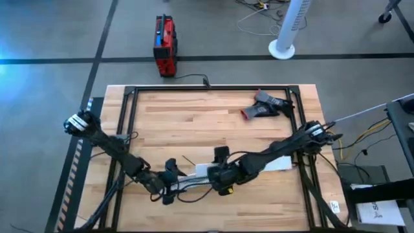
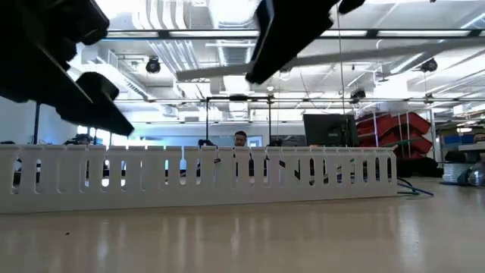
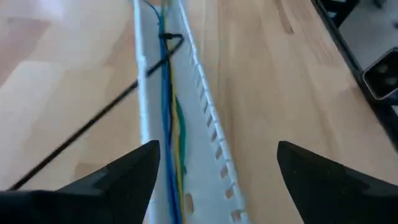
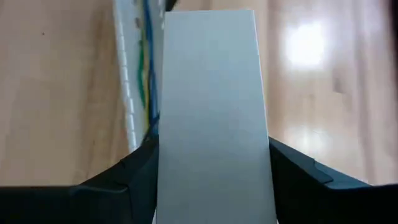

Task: Ziptie cables
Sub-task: Close the white cable duct

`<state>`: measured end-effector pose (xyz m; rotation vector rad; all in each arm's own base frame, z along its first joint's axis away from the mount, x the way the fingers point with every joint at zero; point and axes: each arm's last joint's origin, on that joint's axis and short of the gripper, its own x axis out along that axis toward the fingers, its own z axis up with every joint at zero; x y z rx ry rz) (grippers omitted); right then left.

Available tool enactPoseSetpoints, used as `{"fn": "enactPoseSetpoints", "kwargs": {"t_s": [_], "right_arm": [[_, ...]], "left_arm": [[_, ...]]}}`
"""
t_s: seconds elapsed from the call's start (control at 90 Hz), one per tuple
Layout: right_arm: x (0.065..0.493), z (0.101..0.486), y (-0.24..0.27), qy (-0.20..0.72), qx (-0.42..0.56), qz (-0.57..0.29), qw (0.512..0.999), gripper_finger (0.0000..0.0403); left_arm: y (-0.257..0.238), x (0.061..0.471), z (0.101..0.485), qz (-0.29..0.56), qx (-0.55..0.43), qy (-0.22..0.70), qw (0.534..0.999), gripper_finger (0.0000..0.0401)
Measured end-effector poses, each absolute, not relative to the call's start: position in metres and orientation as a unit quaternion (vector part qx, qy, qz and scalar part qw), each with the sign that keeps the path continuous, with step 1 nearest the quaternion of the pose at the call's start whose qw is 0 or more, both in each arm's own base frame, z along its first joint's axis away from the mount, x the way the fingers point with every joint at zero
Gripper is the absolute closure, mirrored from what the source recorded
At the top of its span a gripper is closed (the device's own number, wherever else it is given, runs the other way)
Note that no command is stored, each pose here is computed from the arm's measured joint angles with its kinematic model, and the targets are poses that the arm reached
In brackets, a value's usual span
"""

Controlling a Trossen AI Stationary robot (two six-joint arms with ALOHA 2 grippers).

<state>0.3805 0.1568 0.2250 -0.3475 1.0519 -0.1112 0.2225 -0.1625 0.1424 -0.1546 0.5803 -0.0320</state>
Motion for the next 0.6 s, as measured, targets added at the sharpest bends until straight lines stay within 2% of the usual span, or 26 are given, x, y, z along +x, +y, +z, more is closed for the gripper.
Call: {"fn": "enactPoseSetpoints", "kwargs": {"t_s": [0.289, 0.6], "right_arm": [[0.374, 0.232, 0.164, 0.487, -0.154, -0.065, 0.858, 0.0185], [0.364, 0.235, 0.162, 0.509, -0.174, -0.072, 0.84, 0.0185]], "left_arm": [[-0.169, 0.248, 0.141, 0.006, -0.068, 0.296, 0.953, 0.0092], [-0.17, 0.273, 0.185, 0.018, -0.016, 0.265, 0.964, 0.0092]]}}
